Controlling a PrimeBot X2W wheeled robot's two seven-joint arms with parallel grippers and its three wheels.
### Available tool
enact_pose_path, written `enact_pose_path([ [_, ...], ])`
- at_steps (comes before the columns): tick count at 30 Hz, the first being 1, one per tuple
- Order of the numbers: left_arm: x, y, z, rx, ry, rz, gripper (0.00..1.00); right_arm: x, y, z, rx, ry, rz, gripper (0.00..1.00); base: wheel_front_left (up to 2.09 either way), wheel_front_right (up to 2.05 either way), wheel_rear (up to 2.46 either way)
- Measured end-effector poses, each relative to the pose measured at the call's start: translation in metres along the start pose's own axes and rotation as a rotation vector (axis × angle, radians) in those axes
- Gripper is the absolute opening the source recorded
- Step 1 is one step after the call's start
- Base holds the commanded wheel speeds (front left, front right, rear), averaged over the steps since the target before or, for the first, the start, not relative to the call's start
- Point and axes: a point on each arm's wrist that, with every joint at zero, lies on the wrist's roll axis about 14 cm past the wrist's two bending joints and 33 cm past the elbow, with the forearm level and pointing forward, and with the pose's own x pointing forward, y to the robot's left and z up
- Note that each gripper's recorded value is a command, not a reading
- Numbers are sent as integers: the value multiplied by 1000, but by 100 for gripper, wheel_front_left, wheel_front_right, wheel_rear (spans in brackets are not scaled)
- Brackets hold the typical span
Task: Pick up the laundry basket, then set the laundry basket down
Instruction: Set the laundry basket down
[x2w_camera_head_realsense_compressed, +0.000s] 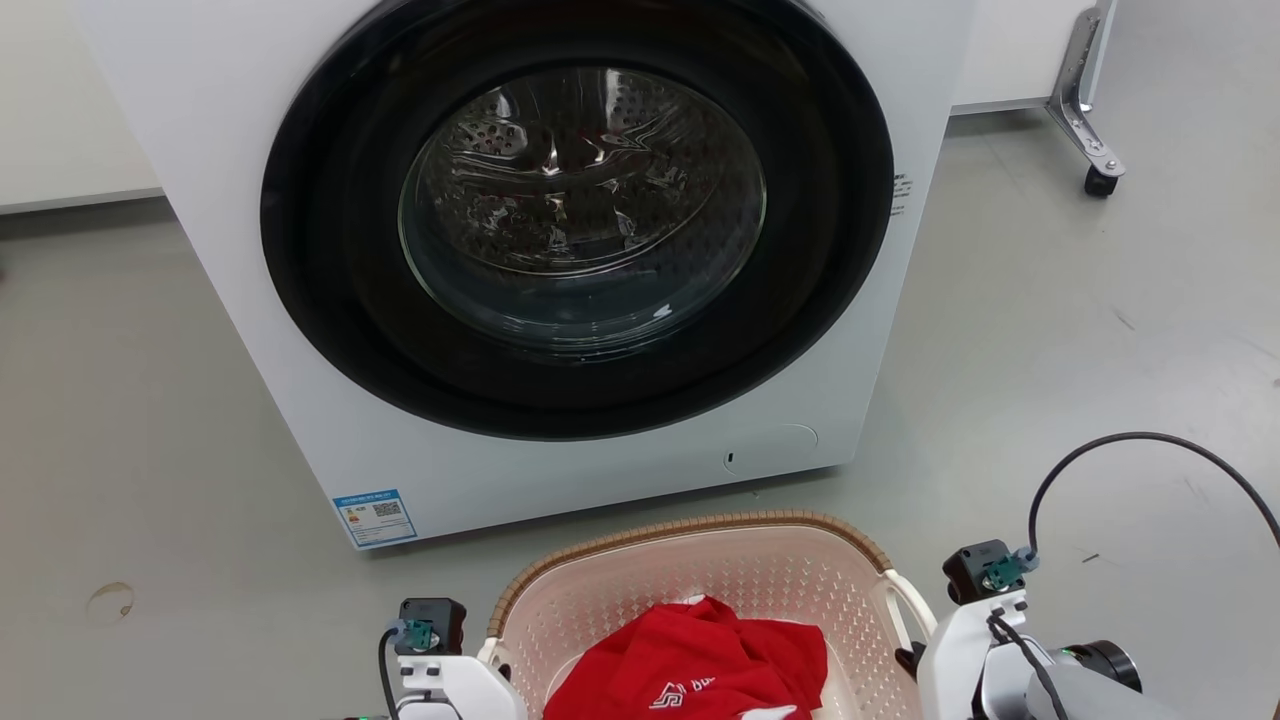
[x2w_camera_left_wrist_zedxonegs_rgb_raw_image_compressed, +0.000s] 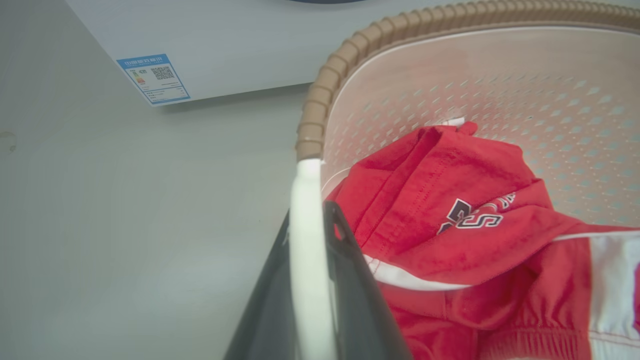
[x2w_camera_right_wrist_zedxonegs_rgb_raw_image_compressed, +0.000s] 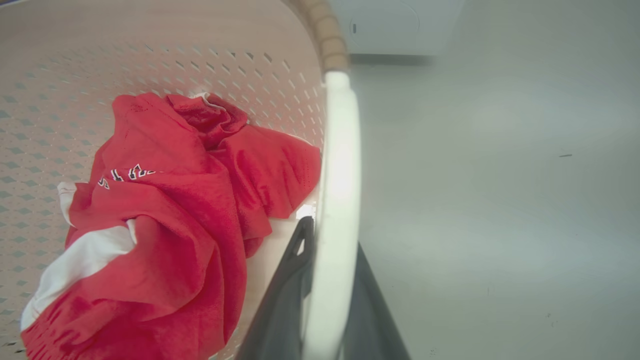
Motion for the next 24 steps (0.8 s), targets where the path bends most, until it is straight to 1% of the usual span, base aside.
enact_pose_path([
  [8,3,2,-5,-7,16,2,0,3,0,-3,8,12,5,0,0,0,0],
  [14,11,6,-3,-8,-3,17,0,9,-6,1,17,-28,1,0,0,0,0],
  [19,22,9,5,-2,-19,30,0,17,-14,11,7,-53,-4,0,0,0,0],
  [24,42,14,21,10,-55,47,0,29,-30,26,-2,-99,-19,0,0,0,0],
])
